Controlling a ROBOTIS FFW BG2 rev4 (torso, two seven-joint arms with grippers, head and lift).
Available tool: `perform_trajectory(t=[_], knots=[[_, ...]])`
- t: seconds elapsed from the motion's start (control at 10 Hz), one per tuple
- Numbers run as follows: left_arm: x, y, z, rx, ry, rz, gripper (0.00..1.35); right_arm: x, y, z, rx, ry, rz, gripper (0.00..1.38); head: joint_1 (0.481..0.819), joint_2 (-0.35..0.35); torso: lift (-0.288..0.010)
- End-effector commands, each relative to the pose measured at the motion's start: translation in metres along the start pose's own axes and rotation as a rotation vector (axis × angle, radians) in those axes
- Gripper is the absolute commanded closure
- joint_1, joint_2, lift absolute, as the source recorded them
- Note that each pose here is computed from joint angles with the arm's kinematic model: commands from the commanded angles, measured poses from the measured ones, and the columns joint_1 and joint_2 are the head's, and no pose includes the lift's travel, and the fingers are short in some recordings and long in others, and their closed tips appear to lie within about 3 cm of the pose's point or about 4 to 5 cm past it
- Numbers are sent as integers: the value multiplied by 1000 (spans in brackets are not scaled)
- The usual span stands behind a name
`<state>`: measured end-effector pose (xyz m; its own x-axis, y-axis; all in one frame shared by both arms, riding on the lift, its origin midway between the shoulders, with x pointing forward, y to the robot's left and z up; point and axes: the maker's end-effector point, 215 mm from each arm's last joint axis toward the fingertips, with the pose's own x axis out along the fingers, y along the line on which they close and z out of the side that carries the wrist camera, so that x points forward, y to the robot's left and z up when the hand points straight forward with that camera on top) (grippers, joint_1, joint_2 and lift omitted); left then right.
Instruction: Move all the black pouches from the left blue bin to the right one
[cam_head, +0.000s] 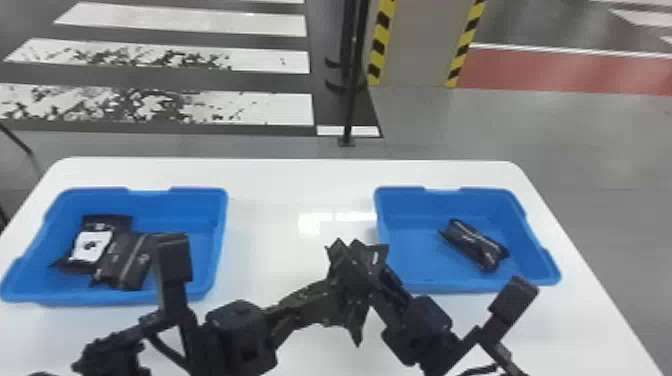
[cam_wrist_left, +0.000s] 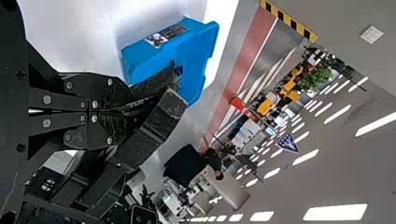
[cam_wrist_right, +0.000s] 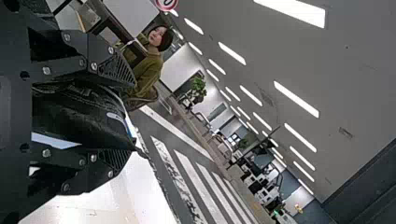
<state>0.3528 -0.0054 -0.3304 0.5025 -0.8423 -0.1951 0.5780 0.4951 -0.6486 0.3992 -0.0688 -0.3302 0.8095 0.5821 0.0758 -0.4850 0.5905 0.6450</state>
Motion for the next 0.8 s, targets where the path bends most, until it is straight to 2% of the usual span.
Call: perform_trajectory(t=[0.0,0.1,0.2,0.3,0.4,0.5,0.7], knots=[[0,1,0,-1,1,1,1200,0,2,1,2,-5,4,1277,695,-113,-140],[-1,1,-2,-3,3,3,1188,0,1,-1,4,-2,2,1277,695,-113,-140],[-1,1,-2,-16,-3,1,937,0,1,1,3,-3,4,1279,695,-112,-140],[-4,5,-2,-26,-7,10,472,3,-2,4,1,-7,5,1279,695,-111,-140],[-8,9,-4,-36,-11,20,144,7,-10,7,-2,-6,4,1279,695,-108,-140],[-10,11,-4,-38,-15,23,90,10,-28,18,-33,-10,-13,1279,695,-106,-140],[-17,13,3,-31,-36,35,142,25,-87,40,-107,2,-78,1279,695,-124,-140]])
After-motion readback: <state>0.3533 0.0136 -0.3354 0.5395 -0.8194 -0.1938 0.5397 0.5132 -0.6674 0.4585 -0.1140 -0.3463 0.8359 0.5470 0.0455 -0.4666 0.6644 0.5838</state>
